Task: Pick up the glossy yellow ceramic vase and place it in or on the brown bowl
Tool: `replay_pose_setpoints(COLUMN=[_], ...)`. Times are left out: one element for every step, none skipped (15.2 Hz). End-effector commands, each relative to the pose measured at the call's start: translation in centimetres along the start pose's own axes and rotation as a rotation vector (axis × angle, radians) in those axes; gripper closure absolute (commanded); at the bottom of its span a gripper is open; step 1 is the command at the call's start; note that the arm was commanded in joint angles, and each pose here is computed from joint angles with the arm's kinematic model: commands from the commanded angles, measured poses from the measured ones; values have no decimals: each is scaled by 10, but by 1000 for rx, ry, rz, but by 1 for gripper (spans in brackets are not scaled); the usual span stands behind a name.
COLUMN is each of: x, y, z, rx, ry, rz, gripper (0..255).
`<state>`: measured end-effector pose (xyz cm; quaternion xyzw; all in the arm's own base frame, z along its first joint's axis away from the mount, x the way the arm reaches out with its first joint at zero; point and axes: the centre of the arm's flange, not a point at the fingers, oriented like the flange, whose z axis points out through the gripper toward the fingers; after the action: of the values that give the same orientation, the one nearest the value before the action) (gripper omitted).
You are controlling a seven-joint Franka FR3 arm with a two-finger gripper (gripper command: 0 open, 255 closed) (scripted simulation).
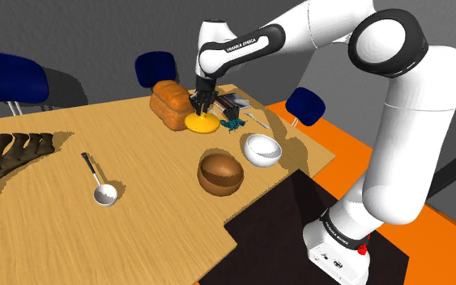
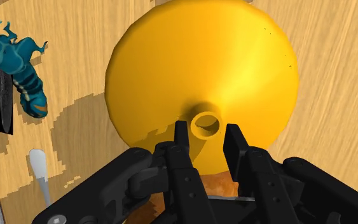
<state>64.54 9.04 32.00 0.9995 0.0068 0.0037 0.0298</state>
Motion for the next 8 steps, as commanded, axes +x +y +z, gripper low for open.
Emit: replay_pose_setpoints(x=[1, 1, 1, 1, 1, 1, 1, 1], y=[2, 2, 2, 3, 3, 3, 4, 4], z=[-11, -16, -22, -27, -32, -37, -43, -48], rx=[0, 0, 0, 0, 0, 0, 0, 0], ry=[0, 0, 0, 0, 0, 0, 0, 0], rz=[0, 0, 0, 0, 0, 0, 0, 0], gripper=[255, 255, 255, 255, 255, 255, 255, 255])
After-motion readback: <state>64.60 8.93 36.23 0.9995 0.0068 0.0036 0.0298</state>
